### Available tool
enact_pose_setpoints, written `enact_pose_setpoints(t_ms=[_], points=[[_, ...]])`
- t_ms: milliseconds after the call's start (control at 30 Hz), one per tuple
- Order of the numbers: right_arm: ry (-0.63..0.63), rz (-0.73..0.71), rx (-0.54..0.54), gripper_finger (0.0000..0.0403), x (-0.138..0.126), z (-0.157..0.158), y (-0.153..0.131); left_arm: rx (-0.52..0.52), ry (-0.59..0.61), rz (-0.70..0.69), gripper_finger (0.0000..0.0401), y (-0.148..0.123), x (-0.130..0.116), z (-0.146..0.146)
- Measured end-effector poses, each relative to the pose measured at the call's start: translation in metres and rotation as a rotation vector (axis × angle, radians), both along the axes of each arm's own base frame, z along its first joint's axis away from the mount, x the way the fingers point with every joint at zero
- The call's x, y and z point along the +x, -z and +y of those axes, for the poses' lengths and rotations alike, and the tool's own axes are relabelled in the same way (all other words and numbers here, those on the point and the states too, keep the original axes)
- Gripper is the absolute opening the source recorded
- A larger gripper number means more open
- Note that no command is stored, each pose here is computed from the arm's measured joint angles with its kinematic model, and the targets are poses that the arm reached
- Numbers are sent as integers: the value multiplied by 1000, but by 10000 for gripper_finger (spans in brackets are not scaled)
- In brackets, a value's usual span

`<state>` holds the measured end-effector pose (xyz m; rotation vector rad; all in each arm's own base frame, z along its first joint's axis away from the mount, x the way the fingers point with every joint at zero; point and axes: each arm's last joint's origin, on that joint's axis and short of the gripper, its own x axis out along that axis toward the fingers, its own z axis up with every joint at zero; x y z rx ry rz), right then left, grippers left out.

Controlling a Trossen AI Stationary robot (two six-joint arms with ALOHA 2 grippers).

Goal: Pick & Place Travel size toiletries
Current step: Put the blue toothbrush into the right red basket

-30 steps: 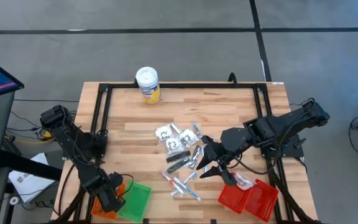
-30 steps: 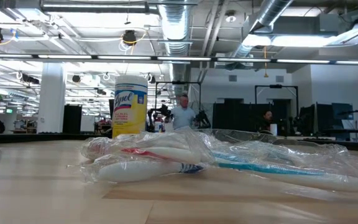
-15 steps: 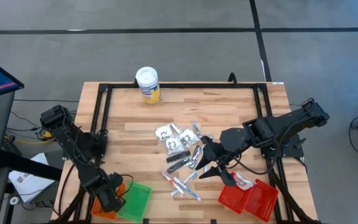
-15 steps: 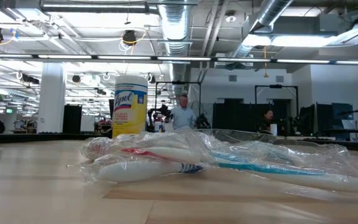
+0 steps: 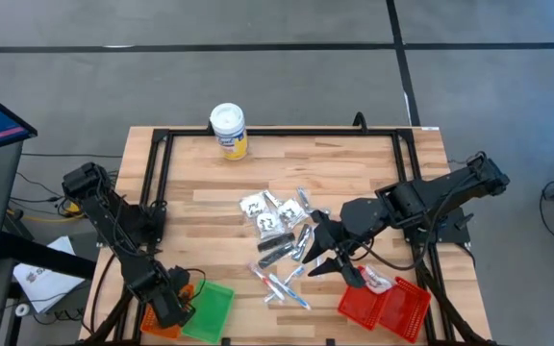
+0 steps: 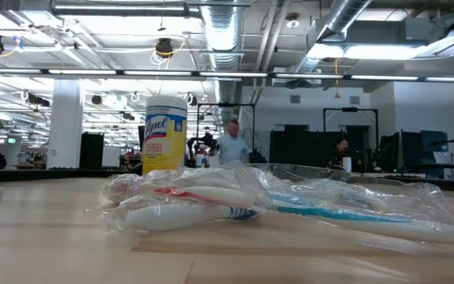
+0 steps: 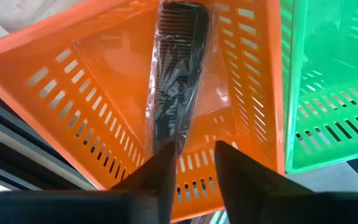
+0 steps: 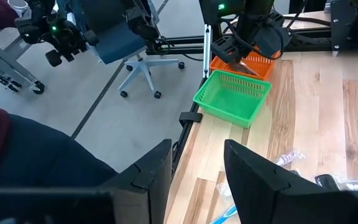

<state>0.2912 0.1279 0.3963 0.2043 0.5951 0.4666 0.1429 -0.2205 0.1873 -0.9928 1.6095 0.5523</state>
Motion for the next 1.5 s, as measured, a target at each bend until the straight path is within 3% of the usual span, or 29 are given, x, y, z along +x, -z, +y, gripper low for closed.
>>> enact_pose_setpoints(t_ms=[200,333,633,1200,1500], points=[[0,0,0,144,0,0,0,-3,-25,11,162,-1,0,0],[0,0,0,144,0,0,0,-14,-35,10,176,-4,-1,1],[-3,-4,-5,139,0,0,0,-46,-84,-24,164,-16,-3,6],[-11,-15,-19,139,0,-1,0,14,-216,-246,138,-34,6,23],[-12,-16,-21,141,0,-1,0,33,-223,-278,133,-35,13,29]])
